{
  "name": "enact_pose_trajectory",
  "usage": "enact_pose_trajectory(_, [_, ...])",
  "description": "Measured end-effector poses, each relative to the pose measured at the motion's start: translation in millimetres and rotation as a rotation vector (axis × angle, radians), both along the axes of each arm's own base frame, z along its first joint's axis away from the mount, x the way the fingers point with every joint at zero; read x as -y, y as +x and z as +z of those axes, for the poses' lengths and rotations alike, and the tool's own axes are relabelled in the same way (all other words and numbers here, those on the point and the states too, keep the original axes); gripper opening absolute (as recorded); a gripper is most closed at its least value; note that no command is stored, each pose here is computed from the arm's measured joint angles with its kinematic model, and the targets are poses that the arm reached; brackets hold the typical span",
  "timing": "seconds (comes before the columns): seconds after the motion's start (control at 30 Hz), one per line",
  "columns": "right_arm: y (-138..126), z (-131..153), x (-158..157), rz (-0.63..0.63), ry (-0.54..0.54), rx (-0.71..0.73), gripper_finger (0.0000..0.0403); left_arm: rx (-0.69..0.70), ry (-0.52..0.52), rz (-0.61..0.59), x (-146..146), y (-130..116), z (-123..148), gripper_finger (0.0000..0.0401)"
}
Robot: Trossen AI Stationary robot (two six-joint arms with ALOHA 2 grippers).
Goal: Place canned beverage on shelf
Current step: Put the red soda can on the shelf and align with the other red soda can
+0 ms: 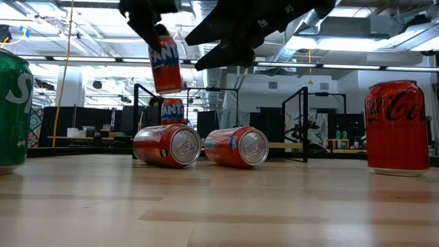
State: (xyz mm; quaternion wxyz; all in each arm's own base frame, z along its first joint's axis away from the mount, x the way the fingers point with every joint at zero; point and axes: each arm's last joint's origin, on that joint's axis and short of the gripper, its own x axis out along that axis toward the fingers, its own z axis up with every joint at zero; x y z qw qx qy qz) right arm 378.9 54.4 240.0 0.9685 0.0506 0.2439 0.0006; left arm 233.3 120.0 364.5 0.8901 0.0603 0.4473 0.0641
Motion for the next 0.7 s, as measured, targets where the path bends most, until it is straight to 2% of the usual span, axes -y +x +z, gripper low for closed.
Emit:
enact_pose_trajectory(0.2, [0,0,0,0.000,-0.001,0.000,0.0336,-0.008,0.005,0.030,-30,-7,-7,0.0302])
enact_pose_trajectory(0.53, [-1,-1,0,0.000,-0.003,-0.010,0.0336,-0.144,-0.064,0.064,-67,18,-52,0.0302])
enact_pose_trajectory(0.7, [-2,-4,0,0.000,-0.007,-0.039,0.0336,-0.185,-0.095,0.079,-81,21,-68,0.0302])
